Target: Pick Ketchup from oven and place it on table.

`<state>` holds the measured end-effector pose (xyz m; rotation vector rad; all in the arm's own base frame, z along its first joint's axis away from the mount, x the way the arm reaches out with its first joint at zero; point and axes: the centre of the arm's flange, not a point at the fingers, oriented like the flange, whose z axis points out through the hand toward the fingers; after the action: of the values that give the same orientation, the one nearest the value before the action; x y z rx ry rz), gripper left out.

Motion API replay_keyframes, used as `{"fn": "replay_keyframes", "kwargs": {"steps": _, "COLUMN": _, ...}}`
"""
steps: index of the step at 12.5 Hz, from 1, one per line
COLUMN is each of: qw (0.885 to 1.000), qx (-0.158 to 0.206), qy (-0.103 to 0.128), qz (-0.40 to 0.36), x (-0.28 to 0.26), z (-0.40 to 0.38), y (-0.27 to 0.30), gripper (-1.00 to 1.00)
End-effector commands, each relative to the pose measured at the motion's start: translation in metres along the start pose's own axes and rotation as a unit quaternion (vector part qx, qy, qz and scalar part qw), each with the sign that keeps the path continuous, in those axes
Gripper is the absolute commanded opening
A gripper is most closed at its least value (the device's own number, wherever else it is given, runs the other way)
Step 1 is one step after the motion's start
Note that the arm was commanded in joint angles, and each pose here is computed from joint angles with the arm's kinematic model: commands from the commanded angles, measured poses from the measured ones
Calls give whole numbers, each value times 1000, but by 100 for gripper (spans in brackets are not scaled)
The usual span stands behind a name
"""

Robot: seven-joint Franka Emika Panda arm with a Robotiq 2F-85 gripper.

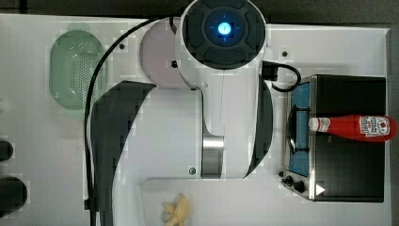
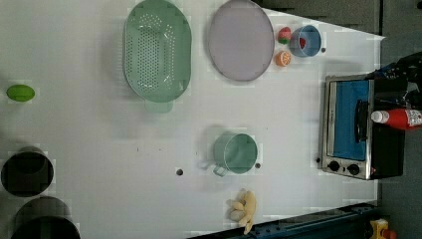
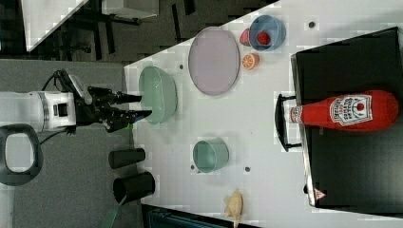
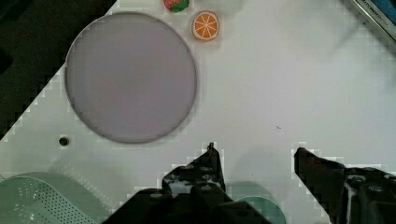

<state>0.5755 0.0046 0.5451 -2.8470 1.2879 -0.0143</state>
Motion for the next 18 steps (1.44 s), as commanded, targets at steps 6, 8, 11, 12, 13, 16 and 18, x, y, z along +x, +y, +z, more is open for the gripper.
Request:
{"fn": "replay_keyframes", "kwargs": {"steps": 6, "qw": 995, "qx": -22, "qy": -14, "qz": 98, "x": 58, "z": -29, "y": 133, "gripper": 100}}
{"fn": "replay_keyframes", "kwargs": {"steps": 8, "qw": 989, "qx": -28, "qy": -23, "qz": 141, "x": 92, "z": -10, "y": 167, "gripper": 100}}
{"fn": "replay_keyframes", "kwargs": {"steps": 11, "qw": 981, "qx": -25, "qy": -11, "qz": 192, "x": 135, "z": 13, "y": 207, "gripper": 100}}
{"fn": "replay_keyframes", "kwargs": {"steps": 12, "qw": 978, "qx": -21, "qy": -3, "qz": 208, "x": 148, "z": 18, "y": 221, "gripper": 100}}
{"fn": "replay_keyframes", "kwargs": {"steps": 13, "qw": 975, "qx": -18, "qy": 7, "qz": 223, "x": 160, "z": 23, "y": 235, "gripper": 100}}
{"fn": "replay_keyframes", "kwargs": {"steps": 16, "qw": 959, "qx": -16, "qy": 48, "qz": 279, "x": 203, "z": 48, "y": 289, "gripper": 100}}
{"fn": "replay_keyframes", "kwargs": {"steps": 18, "qw": 950, "qx": -15, "qy": 81, "qz": 301, "x": 225, "z": 60, "y": 313, "gripper": 100}}
